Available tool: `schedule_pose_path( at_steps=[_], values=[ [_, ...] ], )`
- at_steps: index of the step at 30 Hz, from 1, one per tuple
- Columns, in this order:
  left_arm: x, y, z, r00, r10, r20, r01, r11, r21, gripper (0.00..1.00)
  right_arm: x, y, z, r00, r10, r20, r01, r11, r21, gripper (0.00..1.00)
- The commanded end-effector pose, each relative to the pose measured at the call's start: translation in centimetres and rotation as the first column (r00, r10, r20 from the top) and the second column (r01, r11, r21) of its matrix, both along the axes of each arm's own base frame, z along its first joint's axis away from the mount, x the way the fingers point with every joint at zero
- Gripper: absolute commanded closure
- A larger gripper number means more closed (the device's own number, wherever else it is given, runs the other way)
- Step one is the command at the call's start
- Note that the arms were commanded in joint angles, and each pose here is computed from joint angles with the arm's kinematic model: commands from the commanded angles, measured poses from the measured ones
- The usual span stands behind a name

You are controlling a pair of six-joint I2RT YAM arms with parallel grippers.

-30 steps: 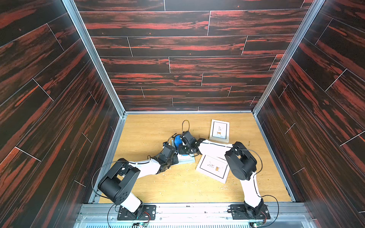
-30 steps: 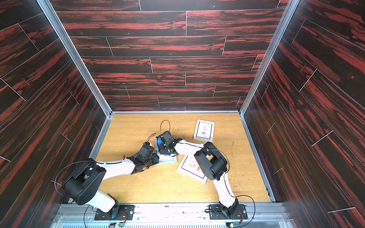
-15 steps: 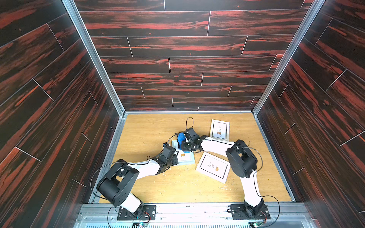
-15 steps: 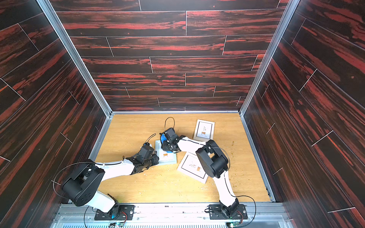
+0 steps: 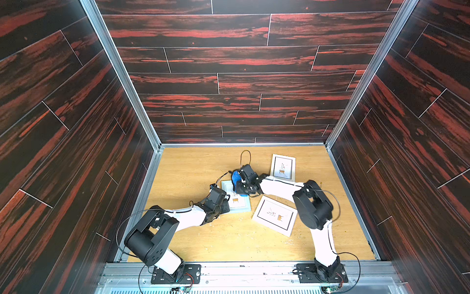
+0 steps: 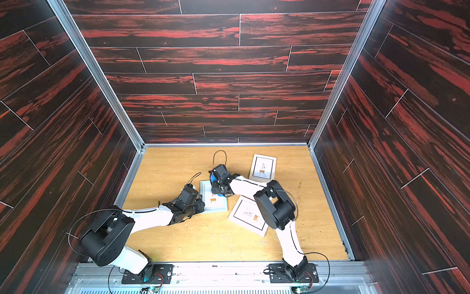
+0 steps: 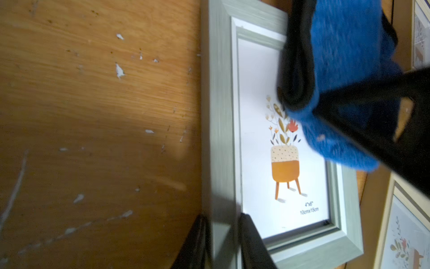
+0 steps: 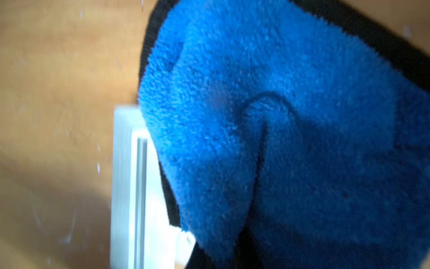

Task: Wipe the picture frame with a cloth
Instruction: Wipe the dirt from the picture frame.

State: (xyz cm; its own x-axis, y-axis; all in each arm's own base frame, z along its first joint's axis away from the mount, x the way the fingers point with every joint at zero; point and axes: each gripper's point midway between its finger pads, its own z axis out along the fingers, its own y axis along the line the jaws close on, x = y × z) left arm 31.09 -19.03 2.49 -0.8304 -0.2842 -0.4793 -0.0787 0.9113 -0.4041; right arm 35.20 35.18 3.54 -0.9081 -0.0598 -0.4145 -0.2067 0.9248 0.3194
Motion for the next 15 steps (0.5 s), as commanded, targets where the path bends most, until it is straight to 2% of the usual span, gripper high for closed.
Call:
schedule_pose_path(
  at_steps=[1,3,5,8,10,12,15],
  values=[
    [-2.9,2.2,-2.9,0.990,0.018,-0.137,-0.005,0.995,0.101,0.77,-5.8,-1.9,-2.6,0.993,0.020,-0.116,-0.026,0.998,-0.051,1.00],
    [-2.9,2.1,-3.1,0.990,0.016,-0.140,-0.002,0.995,0.097,0.77,-5.3,-1.9,-2.3,0.995,0.012,-0.099,-0.016,0.999,-0.049,1.00],
    [-2.9,1.9,-3.3,0.989,0.012,-0.147,0.002,0.996,0.090,0.77,-2.9,-1.7,-1.7,0.997,-0.013,-0.070,0.008,0.998,-0.069,1.00],
    [-3.1,1.9,-3.4,0.988,0.003,-0.153,0.011,0.996,0.089,0.77,1.7,-0.8,-0.2,0.999,-0.039,-0.019,0.039,0.999,-0.038,1.00],
    [-3.1,1.9,-3.2,0.989,0.001,-0.149,0.013,0.996,0.091,0.77,3.5,-0.5,0.2,0.999,-0.051,-0.005,0.051,0.997,-0.064,1.00],
    [-3.1,2.1,-3.0,0.990,0.005,-0.140,0.008,0.995,0.095,0.77,3.0,-0.4,-0.1,0.999,-0.040,-0.014,0.039,0.997,-0.073,1.00],
    [-2.8,2.5,-2.9,0.992,0.026,-0.125,-0.013,0.995,0.104,0.77,-1.4,-0.9,-1.4,0.999,-0.004,-0.051,0.000,0.997,-0.075,1.00]
  ],
)
